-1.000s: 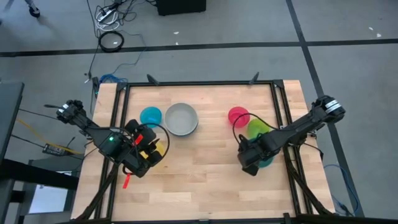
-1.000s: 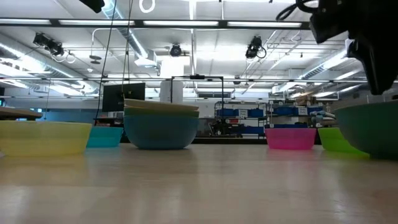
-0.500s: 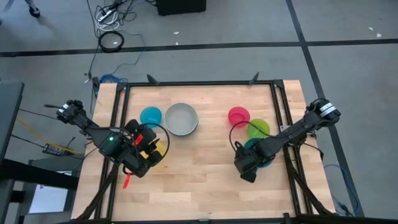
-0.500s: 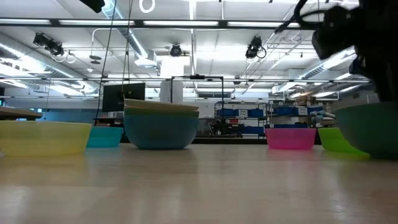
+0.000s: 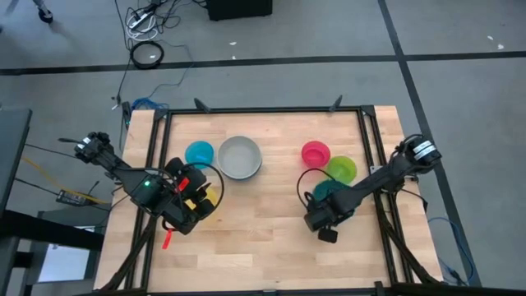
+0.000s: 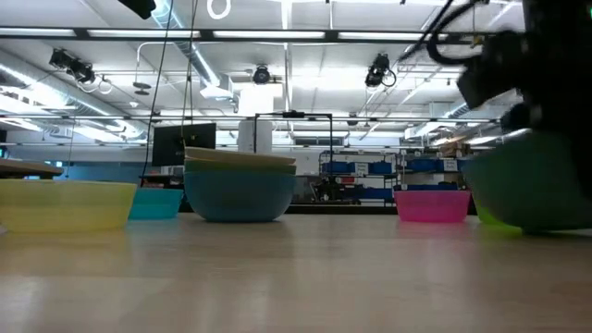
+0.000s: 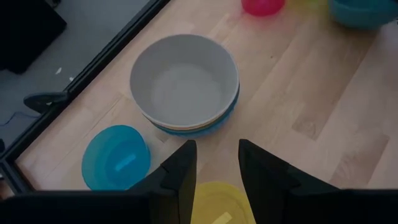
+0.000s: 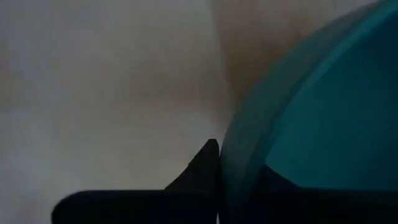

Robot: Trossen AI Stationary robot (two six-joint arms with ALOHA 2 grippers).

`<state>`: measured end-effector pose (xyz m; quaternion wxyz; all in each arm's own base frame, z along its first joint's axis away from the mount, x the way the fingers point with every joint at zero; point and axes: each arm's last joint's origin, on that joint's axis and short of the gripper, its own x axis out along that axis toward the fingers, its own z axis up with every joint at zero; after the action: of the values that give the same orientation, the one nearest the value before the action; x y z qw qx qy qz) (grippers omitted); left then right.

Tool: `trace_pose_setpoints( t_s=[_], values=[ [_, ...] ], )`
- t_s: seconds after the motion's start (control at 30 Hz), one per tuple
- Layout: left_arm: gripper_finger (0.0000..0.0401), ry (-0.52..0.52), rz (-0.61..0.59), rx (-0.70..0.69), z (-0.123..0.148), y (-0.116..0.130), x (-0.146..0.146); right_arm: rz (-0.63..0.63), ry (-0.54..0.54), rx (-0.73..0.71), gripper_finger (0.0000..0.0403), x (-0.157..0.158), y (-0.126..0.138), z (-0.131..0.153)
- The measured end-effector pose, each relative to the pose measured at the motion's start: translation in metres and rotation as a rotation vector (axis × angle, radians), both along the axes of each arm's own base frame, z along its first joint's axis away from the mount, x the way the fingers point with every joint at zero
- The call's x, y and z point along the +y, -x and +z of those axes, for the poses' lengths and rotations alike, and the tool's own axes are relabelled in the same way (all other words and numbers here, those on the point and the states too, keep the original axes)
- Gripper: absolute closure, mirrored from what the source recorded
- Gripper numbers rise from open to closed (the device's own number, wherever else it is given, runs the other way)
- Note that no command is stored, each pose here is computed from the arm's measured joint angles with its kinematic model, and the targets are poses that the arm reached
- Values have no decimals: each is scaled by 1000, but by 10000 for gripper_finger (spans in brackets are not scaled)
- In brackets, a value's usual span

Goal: Nest bowls inside each other
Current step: Stack the dark blue bowl on top of the gray bowl

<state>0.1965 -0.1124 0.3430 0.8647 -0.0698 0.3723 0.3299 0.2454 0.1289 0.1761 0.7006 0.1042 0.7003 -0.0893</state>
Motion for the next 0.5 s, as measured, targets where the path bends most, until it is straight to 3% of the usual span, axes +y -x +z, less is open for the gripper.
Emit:
trace_pose_setpoints(
  t_s=[0.2,0.4,0.5],
  values=[
    [273,-15,3,-8,0,0,0,63,-40,-114,399,2,-6,66],
    [273,-62,12,-41,2,-1,1,177,170,-453,401,-31,-52,131],
    [273,-89,17,-60,2,-1,2,236,268,-583,401,-57,-82,143]
  ],
)
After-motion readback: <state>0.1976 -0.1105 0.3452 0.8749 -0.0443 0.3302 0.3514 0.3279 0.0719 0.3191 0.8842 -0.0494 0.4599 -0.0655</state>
